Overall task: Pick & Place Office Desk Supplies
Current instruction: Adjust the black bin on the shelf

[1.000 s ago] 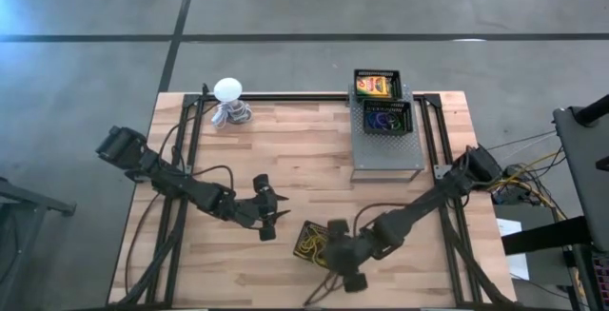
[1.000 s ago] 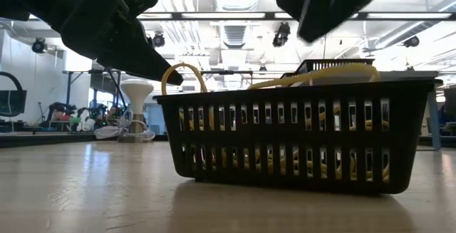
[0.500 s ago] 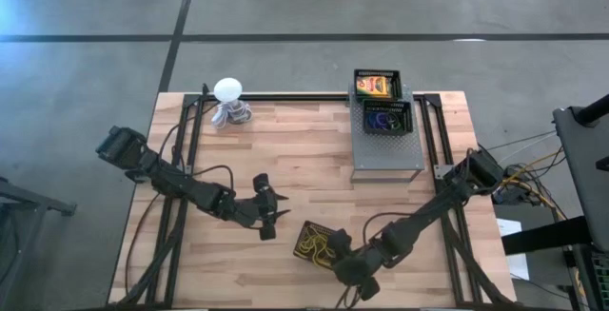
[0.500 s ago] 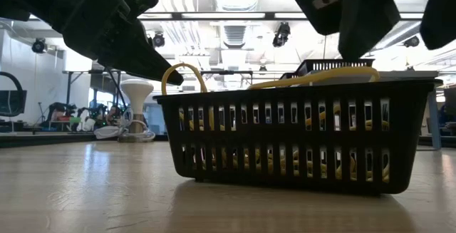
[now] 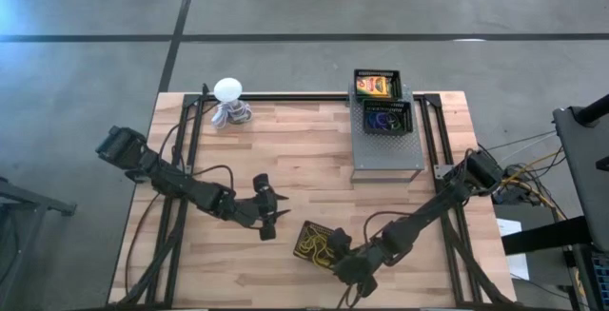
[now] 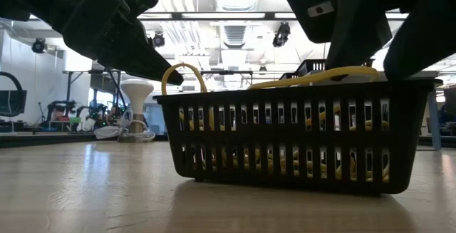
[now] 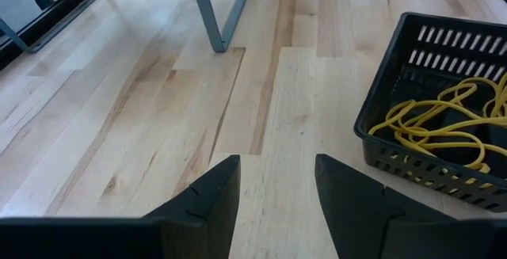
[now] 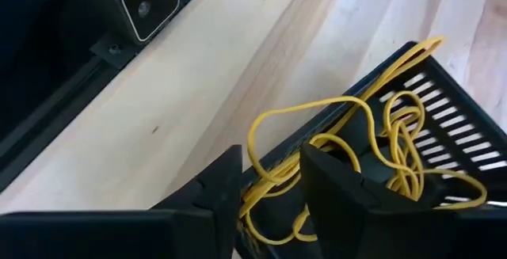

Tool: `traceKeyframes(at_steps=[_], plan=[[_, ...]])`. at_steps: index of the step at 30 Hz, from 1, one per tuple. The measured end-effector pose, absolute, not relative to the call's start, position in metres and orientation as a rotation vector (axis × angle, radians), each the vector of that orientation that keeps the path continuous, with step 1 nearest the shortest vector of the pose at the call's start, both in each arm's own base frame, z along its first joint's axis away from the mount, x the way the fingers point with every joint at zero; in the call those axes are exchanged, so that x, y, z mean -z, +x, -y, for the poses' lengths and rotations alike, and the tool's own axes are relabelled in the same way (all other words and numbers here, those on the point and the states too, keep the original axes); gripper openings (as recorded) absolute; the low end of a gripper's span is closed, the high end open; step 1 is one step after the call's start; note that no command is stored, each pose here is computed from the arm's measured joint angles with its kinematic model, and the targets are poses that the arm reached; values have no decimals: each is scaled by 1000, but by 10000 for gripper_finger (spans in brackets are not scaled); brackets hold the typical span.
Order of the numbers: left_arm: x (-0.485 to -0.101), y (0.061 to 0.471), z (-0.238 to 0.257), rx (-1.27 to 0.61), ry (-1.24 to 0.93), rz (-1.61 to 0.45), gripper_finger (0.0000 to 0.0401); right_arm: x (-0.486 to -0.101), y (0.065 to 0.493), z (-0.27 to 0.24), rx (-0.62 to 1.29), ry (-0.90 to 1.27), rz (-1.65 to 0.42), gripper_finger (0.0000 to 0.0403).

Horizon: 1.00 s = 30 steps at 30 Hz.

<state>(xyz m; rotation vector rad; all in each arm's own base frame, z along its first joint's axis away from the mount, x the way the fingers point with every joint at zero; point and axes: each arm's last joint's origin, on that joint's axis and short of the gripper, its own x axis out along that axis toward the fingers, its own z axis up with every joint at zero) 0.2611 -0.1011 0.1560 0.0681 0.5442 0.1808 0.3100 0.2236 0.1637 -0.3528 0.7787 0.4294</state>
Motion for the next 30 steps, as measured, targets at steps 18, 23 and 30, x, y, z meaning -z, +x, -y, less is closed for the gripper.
traceKeyframes(at_steps=[18,23,30], plan=[[-156,261,101,-182,68,-545,168,-173,316,-221,-262,-339,-720,11],[-156,261,101,-182,68,-545,168,-172,322,-201,5,-210,-752,11],[-156,261,101,-182,68,-545,168,-176,324,-183,8,-89,-852,60]])
